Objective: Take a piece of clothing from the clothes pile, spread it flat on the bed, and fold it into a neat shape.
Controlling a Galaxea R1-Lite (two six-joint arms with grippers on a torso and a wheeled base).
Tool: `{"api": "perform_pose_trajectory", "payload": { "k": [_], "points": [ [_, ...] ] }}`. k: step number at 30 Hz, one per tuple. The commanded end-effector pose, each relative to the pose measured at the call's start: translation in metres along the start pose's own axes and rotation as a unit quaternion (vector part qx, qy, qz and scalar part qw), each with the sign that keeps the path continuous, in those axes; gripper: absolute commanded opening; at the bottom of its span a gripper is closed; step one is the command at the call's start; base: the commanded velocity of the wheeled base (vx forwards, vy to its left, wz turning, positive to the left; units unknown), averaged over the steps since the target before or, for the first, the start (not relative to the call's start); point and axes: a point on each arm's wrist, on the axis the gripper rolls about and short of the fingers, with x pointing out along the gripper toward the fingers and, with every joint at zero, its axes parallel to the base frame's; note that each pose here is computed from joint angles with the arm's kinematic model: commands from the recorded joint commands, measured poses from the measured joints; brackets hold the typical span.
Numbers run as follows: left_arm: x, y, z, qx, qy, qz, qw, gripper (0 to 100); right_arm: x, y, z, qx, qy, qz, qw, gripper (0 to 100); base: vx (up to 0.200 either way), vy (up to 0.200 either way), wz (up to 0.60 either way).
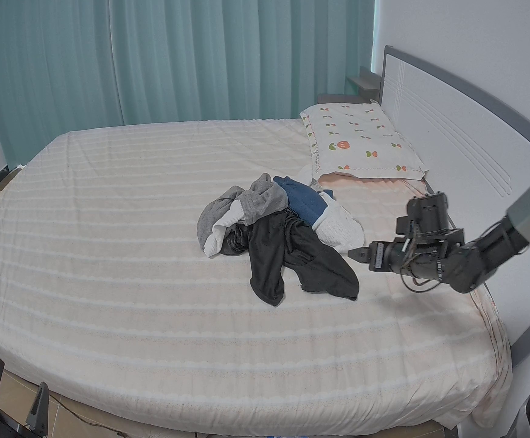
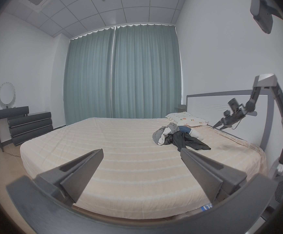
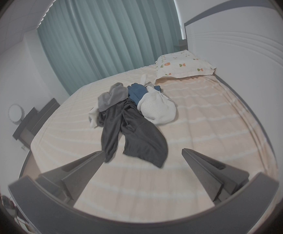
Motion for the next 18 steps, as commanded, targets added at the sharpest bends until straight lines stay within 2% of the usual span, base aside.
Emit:
{"api": "perform_pose_trajectory", "payload": {
  "k": [1,6,12,18],
  "points": [
    [0.0,0.0,-0.005,0.0,0.003,0.0,1.0,100,0.127,0.003,-0.05,0.033,0.013,-0.038,0.9986,100,0.0,0.0,0.0],
    [0.0,0.0,-0.004,0.002,0.002,0.0,1.0,100,0.15,-0.002,-0.05,0.032,-0.005,-0.059,0.9977,100,0.0,0.0,0.0],
    [0.0,0.0,-0.005,0.006,0.002,0.0,1.0,100,0.164,-0.019,-0.046,0.041,0.005,-0.081,0.9959,100,0.0,0.0,0.0],
    [0.0,0.0,-0.005,0.006,0.003,0.0,1.0,100,0.171,-0.031,-0.05,0.046,0.012,-0.079,0.9957,100,0.0,0.0,0.0]
  ]
}}
